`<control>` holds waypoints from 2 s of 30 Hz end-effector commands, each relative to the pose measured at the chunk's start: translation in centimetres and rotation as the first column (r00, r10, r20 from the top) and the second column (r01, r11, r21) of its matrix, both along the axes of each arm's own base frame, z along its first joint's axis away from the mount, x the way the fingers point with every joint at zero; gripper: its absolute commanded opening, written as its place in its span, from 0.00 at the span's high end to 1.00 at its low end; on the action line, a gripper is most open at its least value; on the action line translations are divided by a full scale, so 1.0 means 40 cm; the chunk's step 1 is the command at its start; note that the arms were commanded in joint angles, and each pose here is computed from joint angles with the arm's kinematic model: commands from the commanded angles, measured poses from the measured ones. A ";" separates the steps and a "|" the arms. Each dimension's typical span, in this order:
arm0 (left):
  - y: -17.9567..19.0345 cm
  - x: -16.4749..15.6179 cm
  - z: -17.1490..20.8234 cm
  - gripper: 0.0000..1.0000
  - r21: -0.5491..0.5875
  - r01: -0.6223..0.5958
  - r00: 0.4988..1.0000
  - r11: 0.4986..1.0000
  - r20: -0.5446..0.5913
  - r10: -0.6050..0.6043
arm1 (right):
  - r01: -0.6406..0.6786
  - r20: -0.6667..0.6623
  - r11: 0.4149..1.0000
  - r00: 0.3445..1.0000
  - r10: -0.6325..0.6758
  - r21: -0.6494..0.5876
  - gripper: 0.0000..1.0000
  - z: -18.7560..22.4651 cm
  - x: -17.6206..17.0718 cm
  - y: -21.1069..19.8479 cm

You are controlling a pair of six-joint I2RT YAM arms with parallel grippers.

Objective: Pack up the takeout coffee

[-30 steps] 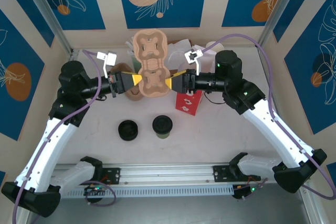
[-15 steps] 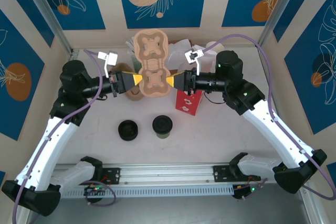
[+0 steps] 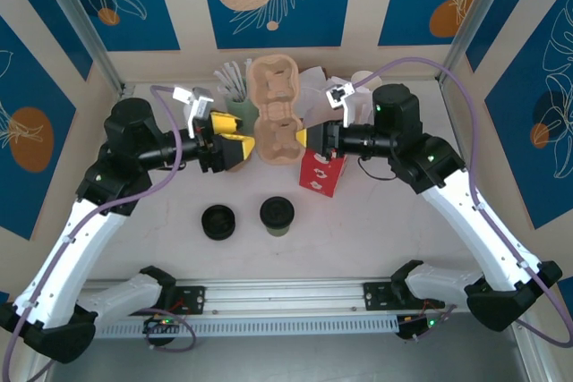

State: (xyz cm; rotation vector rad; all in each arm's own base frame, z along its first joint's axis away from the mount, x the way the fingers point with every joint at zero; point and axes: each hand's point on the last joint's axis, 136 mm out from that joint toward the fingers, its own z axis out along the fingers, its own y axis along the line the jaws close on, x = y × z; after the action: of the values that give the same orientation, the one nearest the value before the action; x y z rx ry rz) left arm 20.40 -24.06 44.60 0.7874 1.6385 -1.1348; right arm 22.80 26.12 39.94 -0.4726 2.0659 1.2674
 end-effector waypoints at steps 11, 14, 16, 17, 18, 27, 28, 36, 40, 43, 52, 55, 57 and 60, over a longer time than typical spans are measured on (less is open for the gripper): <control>-0.052 0.052 -0.014 0.28 0.329 0.023 0.915 0.944 0.374 -0.152 | -0.072 -0.262 0.996 0.964 0.056 -0.054 1.00 -0.045 -0.066 -0.012; -0.067 0.066 -0.055 0.29 0.390 0.060 0.913 0.919 0.351 -0.208 | -0.136 -0.270 0.990 0.955 0.123 -0.030 1.00 -0.037 -0.085 0.005; -0.072 0.072 -0.075 0.29 0.417 0.074 0.912 0.906 0.340 -0.231 | -0.158 -0.266 0.987 0.953 0.145 -0.027 1.00 -0.033 -0.092 0.011; -0.075 0.072 -0.083 0.29 0.427 0.088 0.907 0.900 0.339 -0.249 | -0.160 -0.267 0.987 0.953 0.146 -0.032 1.00 -0.035 -0.092 0.012; -0.076 0.073 -0.088 0.29 0.435 0.090 0.905 0.896 0.340 -0.256 | -0.158 -0.269 0.987 0.952 0.143 -0.035 1.00 -0.036 -0.091 0.012; -0.085 0.091 -0.142 0.28 0.509 0.120 0.905 0.852 0.296 -0.304 | -0.189 -0.305 0.982 0.937 0.172 -0.027 1.00 -0.051 -0.079 0.033; -0.087 0.092 -0.146 0.28 0.511 0.125 0.904 0.851 0.294 -0.309 | -0.192 -0.305 0.981 0.936 0.175 -0.027 1.00 -0.051 -0.078 0.035; -0.101 0.108 -0.181 0.29 0.565 0.111 0.910 0.818 0.272 -0.312 | -0.202 -0.310 0.979 0.932 0.186 -0.020 1.00 -0.047 -0.067 0.046; -0.106 0.120 -0.204 0.31 0.612 0.089 0.919 0.785 0.253 -0.302 | -0.205 -0.318 0.979 0.929 0.188 -0.020 1.00 -0.051 -0.066 0.049; -0.105 0.135 -0.215 0.35 0.633 0.068 0.927 0.771 0.245 -0.283 | -0.204 -0.319 0.979 0.929 0.187 -0.022 1.00 -0.054 -0.066 0.049; -0.107 0.148 -0.208 0.39 0.630 0.043 0.929 0.775 0.261 -0.264 | -0.192 -0.324 0.981 0.931 0.169 -0.041 1.00 -0.066 -0.061 0.045; -0.109 0.149 -0.206 0.44 0.627 0.042 0.928 0.778 0.264 -0.264 | -0.190 -0.328 0.981 0.930 0.165 -0.046 1.00 -0.070 -0.061 0.044; -0.112 0.147 -0.203 0.47 0.621 0.049 0.926 0.782 0.266 -0.269 | -0.189 -0.327 0.981 0.931 0.163 -0.048 1.00 -0.071 -0.061 0.042; -0.117 0.143 -0.201 0.50 0.614 0.061 0.924 0.787 0.264 -0.277 | -0.183 -0.327 0.982 0.932 0.157 -0.053 1.00 -0.073 -0.059 0.040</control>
State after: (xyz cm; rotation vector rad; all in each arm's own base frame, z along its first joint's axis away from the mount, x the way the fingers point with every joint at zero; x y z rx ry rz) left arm 26.34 -28.41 35.50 1.4845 1.6823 -0.5178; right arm 20.99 27.84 36.48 -0.4889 2.4070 1.4392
